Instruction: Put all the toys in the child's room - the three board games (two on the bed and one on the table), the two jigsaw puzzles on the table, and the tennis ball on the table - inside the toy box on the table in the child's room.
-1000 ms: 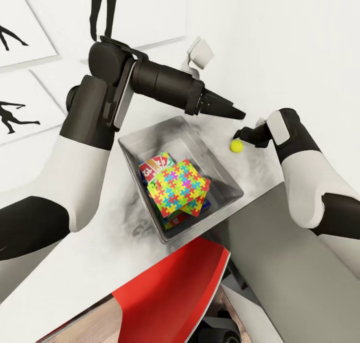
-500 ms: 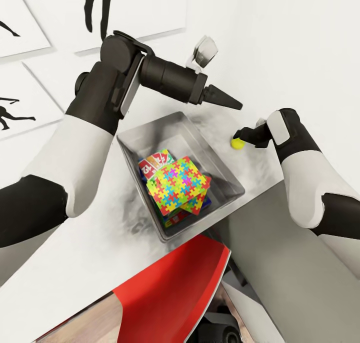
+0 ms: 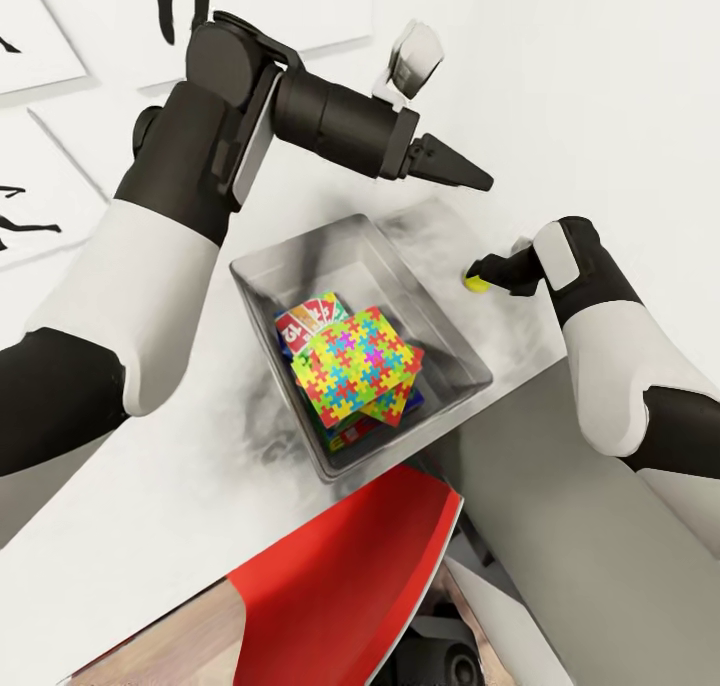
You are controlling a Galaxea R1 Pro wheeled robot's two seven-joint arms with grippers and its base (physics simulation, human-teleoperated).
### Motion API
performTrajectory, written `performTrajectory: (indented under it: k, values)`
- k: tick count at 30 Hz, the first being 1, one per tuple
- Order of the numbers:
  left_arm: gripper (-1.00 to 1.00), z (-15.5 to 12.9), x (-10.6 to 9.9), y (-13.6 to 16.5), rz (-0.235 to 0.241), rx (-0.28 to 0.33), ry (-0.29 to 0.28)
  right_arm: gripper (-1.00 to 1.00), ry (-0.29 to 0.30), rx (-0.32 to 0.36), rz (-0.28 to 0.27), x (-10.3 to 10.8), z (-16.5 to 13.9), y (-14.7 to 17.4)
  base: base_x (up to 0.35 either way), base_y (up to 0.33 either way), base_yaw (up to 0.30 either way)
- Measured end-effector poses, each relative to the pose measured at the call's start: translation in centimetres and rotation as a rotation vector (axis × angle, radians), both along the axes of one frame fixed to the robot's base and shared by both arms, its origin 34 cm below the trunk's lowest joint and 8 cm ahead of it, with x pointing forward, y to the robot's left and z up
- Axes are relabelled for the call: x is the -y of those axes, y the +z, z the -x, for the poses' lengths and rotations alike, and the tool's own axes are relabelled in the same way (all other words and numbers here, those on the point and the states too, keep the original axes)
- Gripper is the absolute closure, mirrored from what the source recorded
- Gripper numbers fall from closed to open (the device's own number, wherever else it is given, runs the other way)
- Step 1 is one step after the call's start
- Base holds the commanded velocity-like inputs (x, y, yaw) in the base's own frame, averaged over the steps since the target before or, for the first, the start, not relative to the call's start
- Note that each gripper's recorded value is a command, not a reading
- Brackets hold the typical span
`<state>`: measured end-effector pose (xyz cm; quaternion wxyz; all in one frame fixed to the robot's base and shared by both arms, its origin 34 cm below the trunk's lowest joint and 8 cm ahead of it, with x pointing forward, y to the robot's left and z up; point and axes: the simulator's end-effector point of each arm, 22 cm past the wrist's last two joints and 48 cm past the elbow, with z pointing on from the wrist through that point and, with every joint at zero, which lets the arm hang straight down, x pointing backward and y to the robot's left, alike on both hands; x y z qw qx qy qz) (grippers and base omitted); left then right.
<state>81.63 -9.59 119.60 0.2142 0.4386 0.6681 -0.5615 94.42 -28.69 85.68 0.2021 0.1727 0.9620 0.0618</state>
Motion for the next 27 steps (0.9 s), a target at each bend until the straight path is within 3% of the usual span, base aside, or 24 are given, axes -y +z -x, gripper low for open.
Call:
performTrajectory:
  k: [27]
  values:
    - [-1.00, -0.44, 0.05, -0.17, -0.004, 0.010, -0.003, -1.00, -0.016, -0.003, 0.031, 0.71, -0.40, -0.36, 0.000, 0.000, 0.000]
